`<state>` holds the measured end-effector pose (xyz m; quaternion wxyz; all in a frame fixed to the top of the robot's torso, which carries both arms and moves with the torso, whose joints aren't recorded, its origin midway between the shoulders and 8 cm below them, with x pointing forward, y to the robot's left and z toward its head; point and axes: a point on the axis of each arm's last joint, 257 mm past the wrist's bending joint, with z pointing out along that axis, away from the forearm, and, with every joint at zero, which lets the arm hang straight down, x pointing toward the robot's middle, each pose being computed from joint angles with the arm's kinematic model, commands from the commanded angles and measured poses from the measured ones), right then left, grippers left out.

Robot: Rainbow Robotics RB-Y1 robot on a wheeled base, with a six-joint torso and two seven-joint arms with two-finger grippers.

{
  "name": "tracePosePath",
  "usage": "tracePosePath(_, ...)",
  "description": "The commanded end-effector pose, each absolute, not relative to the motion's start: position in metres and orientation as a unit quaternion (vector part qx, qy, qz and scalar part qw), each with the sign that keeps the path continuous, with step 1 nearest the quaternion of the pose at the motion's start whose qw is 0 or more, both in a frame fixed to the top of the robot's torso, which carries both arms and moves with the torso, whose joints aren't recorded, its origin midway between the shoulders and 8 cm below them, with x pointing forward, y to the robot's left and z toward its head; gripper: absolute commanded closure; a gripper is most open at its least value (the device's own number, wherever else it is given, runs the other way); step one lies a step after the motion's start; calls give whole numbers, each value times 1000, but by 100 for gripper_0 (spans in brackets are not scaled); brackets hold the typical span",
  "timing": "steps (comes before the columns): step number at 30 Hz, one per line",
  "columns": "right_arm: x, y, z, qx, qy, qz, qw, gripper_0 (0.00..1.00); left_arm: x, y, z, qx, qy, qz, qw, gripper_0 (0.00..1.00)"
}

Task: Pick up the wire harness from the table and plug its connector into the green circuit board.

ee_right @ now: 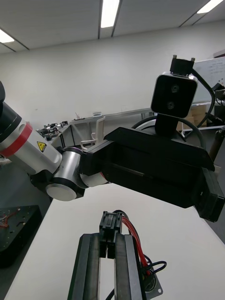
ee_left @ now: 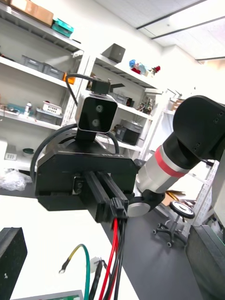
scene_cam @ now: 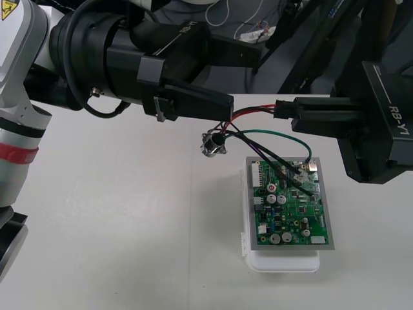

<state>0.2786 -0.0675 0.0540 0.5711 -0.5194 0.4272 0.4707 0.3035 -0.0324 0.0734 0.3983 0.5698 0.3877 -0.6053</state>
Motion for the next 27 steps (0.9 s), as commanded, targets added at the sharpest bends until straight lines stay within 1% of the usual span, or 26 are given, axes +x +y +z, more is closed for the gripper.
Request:
tracePosePath(1, 273, -63, 61, -538, 409, 463, 574, 100, 286, -48, 79, 619, 334, -578, 413, 0)
tracePosePath(13, 274, -63, 60, -537, 410, 462, 575, 100, 273, -52, 74, 651, 304, -549, 428, 0)
tracePosePath(27, 287, -62, 61, -524, 424, 450, 586, 100, 262, -61, 67, 653, 307, -557, 411, 0)
